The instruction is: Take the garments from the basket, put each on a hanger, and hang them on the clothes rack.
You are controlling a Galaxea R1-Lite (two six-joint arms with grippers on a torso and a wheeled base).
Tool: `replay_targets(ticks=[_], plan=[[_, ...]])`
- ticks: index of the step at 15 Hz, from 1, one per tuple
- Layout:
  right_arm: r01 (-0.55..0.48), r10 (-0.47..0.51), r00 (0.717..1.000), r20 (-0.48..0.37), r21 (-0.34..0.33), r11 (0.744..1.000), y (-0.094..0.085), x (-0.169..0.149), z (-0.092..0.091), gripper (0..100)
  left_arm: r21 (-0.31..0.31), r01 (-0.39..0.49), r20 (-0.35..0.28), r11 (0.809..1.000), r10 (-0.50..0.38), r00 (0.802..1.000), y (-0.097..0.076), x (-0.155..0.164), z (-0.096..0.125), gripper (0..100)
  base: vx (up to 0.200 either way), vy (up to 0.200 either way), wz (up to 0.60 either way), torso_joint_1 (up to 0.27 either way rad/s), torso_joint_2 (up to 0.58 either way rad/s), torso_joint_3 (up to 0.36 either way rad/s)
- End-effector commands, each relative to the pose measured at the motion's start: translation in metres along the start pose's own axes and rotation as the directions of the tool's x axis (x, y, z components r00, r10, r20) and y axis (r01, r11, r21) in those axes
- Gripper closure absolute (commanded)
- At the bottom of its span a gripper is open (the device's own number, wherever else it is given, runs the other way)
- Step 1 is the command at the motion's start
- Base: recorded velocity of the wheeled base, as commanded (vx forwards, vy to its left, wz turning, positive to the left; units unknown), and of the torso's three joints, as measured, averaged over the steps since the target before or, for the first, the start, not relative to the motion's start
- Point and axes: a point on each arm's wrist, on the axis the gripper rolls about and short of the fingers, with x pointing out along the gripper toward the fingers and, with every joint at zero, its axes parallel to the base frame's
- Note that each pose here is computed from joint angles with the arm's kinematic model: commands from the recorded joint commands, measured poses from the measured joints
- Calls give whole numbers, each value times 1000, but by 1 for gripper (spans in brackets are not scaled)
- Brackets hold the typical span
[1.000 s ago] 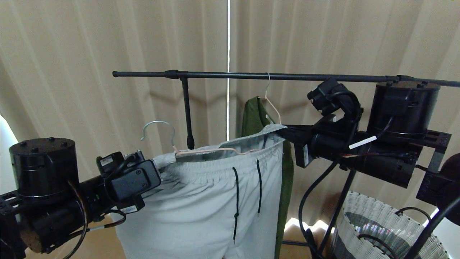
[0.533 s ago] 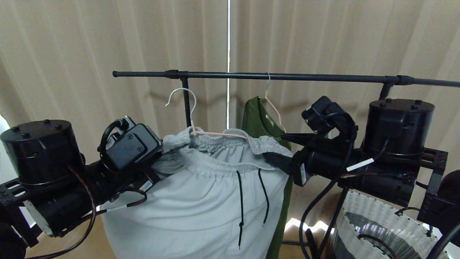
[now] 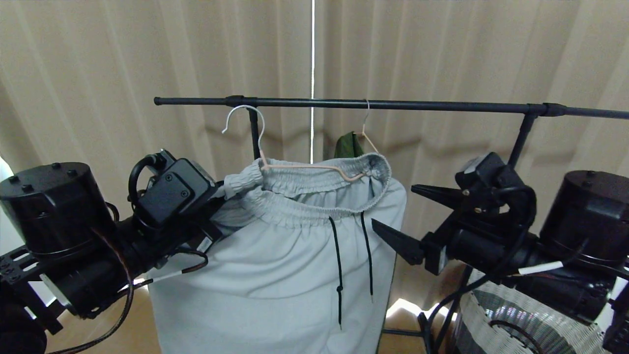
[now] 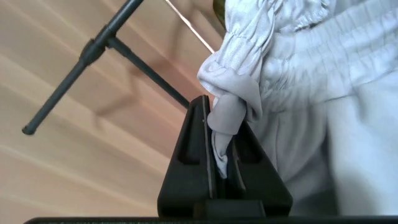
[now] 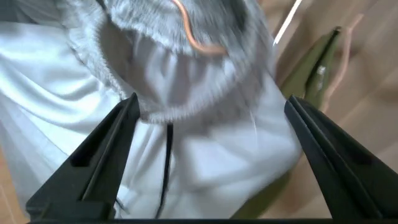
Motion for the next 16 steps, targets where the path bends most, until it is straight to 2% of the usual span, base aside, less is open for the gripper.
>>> replay_targets(ticks=[1, 2, 4, 5, 7, 11, 15, 16], plan=[[24, -24, 999, 22, 16, 1000, -3, -35, -6, 0, -26, -6, 3, 1000, 6, 1000, 1, -3, 0, 100, 0, 0, 0, 0, 0, 0], [24, -26, 999, 22, 62, 998, -1, -49, -12, 0, -49, -4, -3, 999, 4, 1000, 0, -4, -1, 100, 0, 0, 0, 0, 0, 0], [35, -34, 999, -6, 145, 989, 0, -71, -25, 0, -53, 6, -24, 999, -7, 1000, -4, -7, -6, 100, 0, 0, 0, 0, 0, 0], [38, -36, 999, -15, 153, 987, 0, -79, -30, 0, -53, 8, -33, 999, -10, 999, -5, -8, -8, 100, 0, 0, 0, 0, 0, 0], [47, -46, 999, -7, 147, 988, -1, -81, -29, 0, -55, 9, -31, 998, -10, 999, -5, -9, -8, 100, 0, 0, 0, 0, 0, 0], [51, -45, 998, -52, 129, 990, 0, -83, -39, 0, -56, 20, -41, 998, -23, 999, -7, -9, -11, 100, 0, 0, 0, 0, 0, 0], [43, -39, 994, -102, 44, 998, 1, -83, -50, 0, -54, 17, -24, 998, -19, 1000, -5, -7, -7, 100, 0, 0, 0, 0, 0, 0], [41, -36, 993, -112, 45, 998, 1, -83, -52, 0, -54, 24, -28, 998, -26, 999, -7, -7, -8, 100, 0, 0, 0, 0, 0, 0]])
